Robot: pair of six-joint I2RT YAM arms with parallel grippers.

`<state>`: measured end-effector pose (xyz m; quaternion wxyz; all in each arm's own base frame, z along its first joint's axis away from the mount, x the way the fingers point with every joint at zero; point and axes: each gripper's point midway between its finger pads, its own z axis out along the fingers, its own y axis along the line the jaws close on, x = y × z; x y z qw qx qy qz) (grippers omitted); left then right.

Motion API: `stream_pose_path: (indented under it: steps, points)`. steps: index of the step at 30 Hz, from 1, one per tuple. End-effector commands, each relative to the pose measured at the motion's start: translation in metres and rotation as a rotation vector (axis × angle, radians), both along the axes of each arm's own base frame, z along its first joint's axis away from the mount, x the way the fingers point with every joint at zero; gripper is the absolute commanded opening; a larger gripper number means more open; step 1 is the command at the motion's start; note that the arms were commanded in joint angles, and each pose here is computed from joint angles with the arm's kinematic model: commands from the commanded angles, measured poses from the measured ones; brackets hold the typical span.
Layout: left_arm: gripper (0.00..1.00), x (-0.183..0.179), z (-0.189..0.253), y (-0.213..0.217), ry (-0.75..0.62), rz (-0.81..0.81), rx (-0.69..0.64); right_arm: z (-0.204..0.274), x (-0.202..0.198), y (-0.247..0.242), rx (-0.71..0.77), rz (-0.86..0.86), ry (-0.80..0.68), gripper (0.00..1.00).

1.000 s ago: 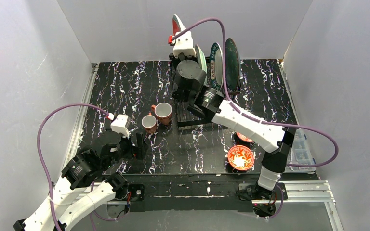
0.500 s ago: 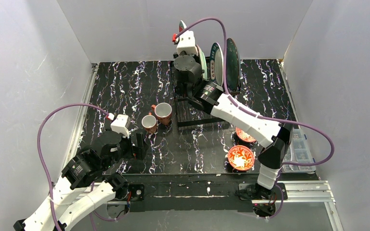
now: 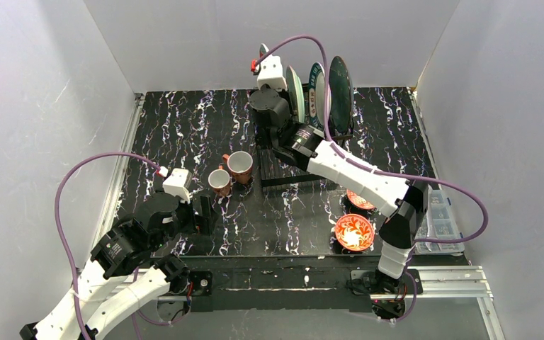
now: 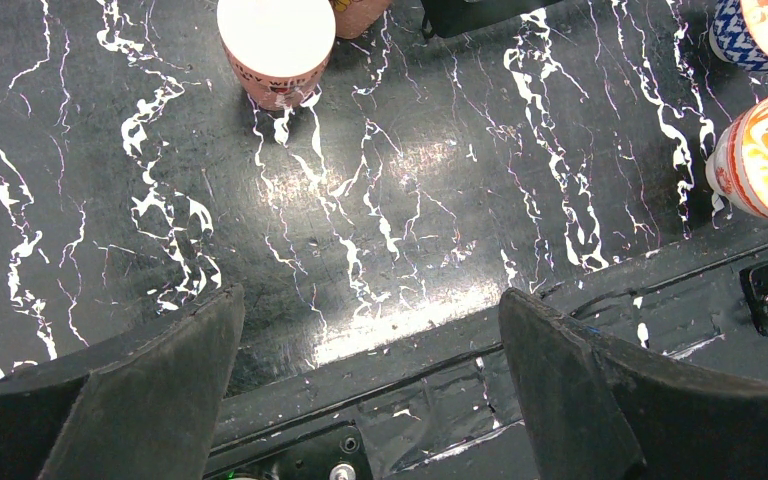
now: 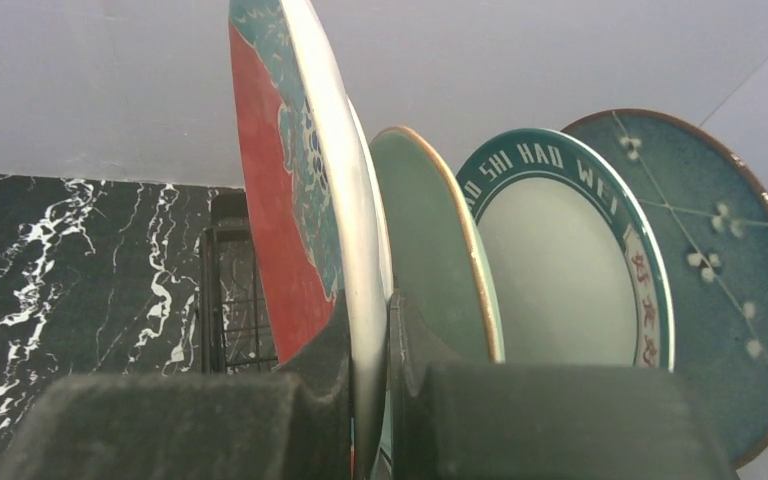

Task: Load the mixed dishes into the dish rack
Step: Insert the plate into the dish rack.

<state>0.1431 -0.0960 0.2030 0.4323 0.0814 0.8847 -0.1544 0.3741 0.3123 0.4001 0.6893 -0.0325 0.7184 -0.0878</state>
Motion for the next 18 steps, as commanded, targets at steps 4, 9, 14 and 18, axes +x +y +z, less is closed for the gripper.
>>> stream_pose_path:
  steps: [4, 9, 14, 18]
  points:
    - [0.98, 0.003, -0.003, 0.003, -0.004, 0.012, 0.027, 0.043, -0.006, -0.012, 0.232, -0.017, -0.102, 0.01]
    - [0.98, 0.003, -0.004, 0.003, -0.002, 0.012, 0.029, 0.038, -0.008, -0.011, 0.24, -0.004, -0.086, 0.01]
    - [0.98, 0.003, -0.004, 0.003, 0.0, 0.011, 0.03, 0.029, -0.011, -0.011, 0.24, 0.005, -0.058, 0.01]
    - [0.98, 0.003, -0.004, 0.003, 0.001, 0.009, 0.03, 0.022, -0.015, -0.011, 0.227, 0.001, -0.044, 0.01]
